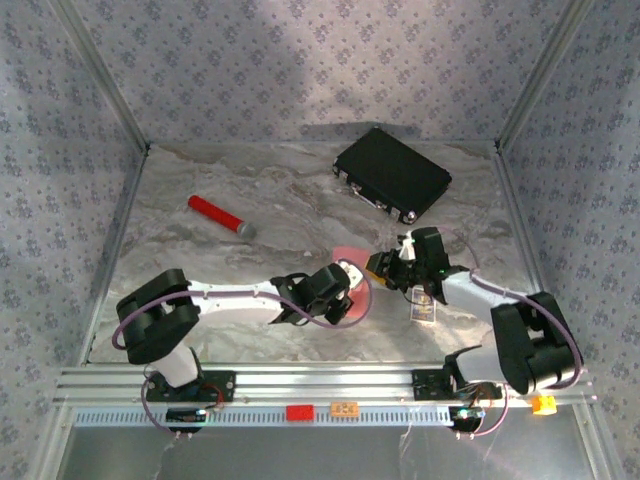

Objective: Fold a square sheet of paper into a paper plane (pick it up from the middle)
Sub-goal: Fold the triangle a second time at the center of the table.

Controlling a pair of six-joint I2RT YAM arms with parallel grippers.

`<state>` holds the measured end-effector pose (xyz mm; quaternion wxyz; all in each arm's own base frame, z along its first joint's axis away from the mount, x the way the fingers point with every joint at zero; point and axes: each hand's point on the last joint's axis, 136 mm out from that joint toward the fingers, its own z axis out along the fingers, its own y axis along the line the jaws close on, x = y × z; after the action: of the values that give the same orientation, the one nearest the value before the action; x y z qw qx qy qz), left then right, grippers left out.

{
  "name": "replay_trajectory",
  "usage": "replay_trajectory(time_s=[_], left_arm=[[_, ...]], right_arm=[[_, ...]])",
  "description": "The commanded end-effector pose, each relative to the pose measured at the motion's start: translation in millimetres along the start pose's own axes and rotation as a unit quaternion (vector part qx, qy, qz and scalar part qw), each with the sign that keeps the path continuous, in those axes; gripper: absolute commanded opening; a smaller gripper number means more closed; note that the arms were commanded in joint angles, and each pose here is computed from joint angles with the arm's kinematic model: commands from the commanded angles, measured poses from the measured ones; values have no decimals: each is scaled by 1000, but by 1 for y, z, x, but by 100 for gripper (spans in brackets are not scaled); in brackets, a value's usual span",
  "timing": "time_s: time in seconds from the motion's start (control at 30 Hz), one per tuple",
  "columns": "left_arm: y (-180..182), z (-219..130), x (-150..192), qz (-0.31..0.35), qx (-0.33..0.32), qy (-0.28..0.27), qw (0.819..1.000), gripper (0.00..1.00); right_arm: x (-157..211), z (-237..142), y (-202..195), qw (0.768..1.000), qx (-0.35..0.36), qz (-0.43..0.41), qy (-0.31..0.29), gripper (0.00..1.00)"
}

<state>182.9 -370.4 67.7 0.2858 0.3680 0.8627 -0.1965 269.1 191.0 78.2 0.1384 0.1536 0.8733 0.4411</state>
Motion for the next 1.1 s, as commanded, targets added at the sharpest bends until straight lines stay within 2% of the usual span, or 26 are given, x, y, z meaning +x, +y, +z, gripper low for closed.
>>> replay_trajectory(time_s=[0.0, 0.4, 0.7, 0.8, 0.9, 1.07], left_arm=[[-7, -5, -6, -16, 25, -10, 1000, 5], [5, 6, -5, -25, -19, -12, 999, 14], [3, 17, 1, -21, -34, 5, 999, 16], [-2, 13, -3, -30, -16, -2, 999, 18], [-8, 13, -5, -48, 21, 2, 999, 10], [-12, 13, -9, -96, 90, 8, 991, 8]], right_arm=[[15, -7, -13, 1000, 22, 10, 9, 36], [49, -4, -34, 998, 59, 20, 33, 33], [56, 5, -40, 996, 70, 23, 46, 31], [57, 6, -41, 996, 71, 22, 47, 31], [57, 6, -40, 996, 70, 20, 46, 30], [56, 6, -36, 997, 66, 16, 47, 27]])
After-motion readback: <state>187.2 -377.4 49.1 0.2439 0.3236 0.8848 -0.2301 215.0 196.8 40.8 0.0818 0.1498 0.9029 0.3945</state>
